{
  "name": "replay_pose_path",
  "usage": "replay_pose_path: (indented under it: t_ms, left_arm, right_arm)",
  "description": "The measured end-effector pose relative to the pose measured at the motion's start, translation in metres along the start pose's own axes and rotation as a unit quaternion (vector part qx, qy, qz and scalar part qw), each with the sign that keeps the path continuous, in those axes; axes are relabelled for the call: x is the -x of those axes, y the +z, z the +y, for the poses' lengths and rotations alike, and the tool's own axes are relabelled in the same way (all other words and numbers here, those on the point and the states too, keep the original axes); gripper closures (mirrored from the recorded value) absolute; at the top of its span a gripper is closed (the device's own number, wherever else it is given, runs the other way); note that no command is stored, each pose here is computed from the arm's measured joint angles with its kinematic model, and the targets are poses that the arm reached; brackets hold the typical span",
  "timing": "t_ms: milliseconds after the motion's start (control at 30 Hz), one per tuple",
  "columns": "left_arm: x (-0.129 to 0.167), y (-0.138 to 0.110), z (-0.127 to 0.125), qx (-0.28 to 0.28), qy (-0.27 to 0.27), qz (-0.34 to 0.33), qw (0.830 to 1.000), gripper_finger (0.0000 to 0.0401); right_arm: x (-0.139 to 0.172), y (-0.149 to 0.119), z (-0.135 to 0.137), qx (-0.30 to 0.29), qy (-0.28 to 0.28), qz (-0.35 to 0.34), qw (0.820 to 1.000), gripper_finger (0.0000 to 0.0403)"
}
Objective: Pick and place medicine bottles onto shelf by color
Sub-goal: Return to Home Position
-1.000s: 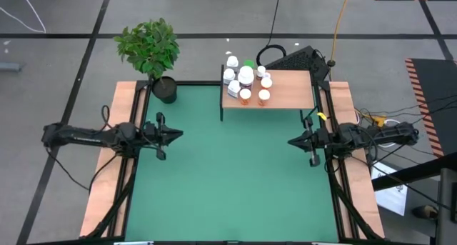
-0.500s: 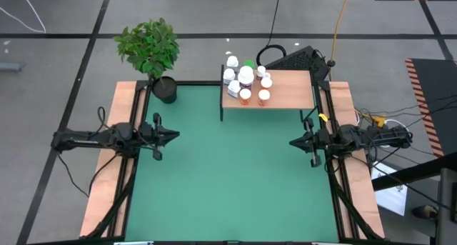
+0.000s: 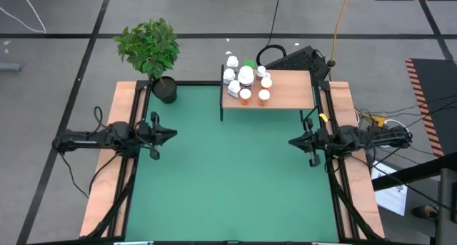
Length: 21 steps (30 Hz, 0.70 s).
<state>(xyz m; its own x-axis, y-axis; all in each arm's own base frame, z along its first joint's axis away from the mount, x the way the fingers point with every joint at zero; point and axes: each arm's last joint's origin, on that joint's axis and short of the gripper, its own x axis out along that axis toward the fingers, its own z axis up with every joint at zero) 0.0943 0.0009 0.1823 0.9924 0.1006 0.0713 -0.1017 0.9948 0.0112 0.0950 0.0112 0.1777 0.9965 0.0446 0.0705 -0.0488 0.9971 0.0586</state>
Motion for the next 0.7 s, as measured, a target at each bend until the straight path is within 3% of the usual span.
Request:
replay_pose_path:
  t_ms: [133, 700]
  left_arm:
    - [-0.001, -0.001, 0.0, -0.002, 0.0, -0.009, 1.0, 0.0366]
    - [-0.002, -0.009, -0.002, -0.015, -0.027, -0.004, 1.0, 0.0366]
  right_arm:
    - [0.0, 0.01, 0.0, -0.018, 0.003, -0.068, 0.998, 0.0403]
    - [-0.001, -0.001, -0.005, 0.046, -0.025, -0.006, 0.999, 0.0403]
